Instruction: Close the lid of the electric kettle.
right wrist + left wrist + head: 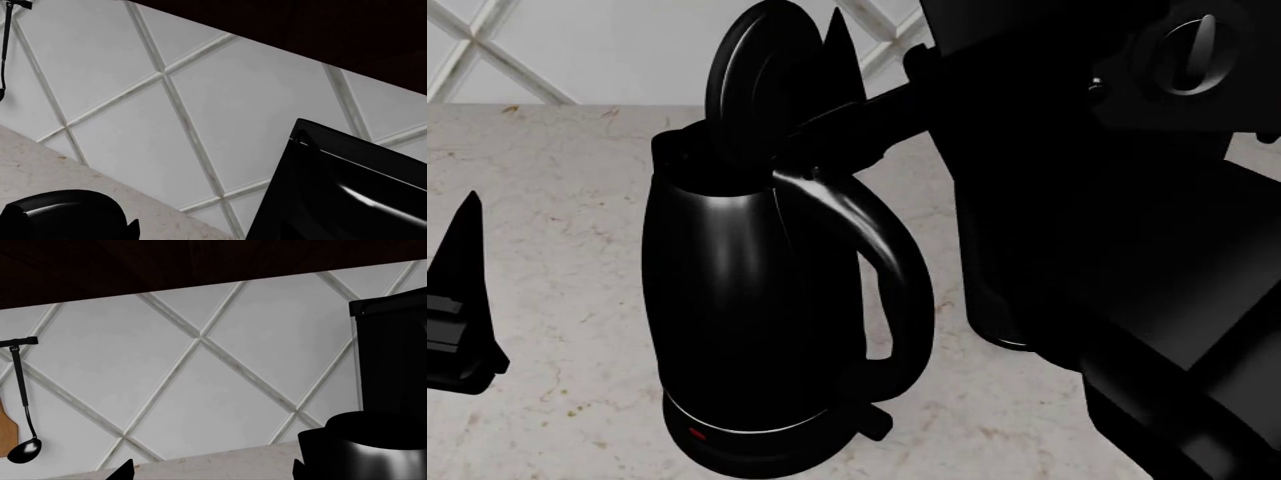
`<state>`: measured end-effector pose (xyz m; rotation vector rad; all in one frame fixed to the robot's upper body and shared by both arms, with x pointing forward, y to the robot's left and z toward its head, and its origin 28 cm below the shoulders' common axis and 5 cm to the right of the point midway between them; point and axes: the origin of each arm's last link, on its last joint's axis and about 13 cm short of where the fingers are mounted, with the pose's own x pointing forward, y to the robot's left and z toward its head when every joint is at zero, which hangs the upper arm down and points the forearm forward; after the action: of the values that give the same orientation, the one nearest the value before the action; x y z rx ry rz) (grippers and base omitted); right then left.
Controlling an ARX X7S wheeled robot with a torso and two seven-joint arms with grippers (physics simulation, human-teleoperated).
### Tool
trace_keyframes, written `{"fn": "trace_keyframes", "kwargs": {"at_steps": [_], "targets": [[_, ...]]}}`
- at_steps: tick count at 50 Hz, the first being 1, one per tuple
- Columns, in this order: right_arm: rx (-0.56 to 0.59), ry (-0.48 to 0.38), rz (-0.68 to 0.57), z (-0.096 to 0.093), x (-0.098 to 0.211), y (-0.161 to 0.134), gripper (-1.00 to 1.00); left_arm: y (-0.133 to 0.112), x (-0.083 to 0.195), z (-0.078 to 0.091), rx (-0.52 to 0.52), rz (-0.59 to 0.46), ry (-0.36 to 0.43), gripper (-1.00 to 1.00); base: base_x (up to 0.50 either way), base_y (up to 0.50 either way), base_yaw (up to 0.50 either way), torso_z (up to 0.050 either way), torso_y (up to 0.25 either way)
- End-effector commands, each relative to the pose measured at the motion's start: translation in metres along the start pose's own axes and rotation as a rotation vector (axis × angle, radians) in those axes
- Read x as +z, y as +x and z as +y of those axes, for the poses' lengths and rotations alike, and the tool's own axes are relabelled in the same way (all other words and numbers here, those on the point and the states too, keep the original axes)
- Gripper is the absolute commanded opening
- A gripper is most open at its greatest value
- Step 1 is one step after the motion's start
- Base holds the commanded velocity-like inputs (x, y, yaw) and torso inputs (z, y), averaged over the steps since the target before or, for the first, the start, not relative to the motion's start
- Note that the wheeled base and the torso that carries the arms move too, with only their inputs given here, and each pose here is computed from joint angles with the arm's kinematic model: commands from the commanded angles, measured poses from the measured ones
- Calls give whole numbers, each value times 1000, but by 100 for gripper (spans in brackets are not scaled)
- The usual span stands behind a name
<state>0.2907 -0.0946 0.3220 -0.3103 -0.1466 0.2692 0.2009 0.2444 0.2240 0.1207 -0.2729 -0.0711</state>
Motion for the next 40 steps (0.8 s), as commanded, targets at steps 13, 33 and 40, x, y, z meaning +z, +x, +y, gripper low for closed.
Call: {"fn": "trace_keyframes", "kwargs": {"at_steps": [13, 33, 40], "targets": [[32, -15, 51, 10, -6, 19, 100, -1, -3, 2, 11, 4, -2, 100, 0, 0, 0, 0, 0], [43, -33, -38, 12, 24, 11, 100, -2, -8, 3, 19, 13, -12, 100, 0, 0, 0, 0, 0], [24, -25, -79, 11, 28, -13, 100, -2, -10, 3, 18, 16, -12, 100, 0, 0, 0, 0, 0]]}}
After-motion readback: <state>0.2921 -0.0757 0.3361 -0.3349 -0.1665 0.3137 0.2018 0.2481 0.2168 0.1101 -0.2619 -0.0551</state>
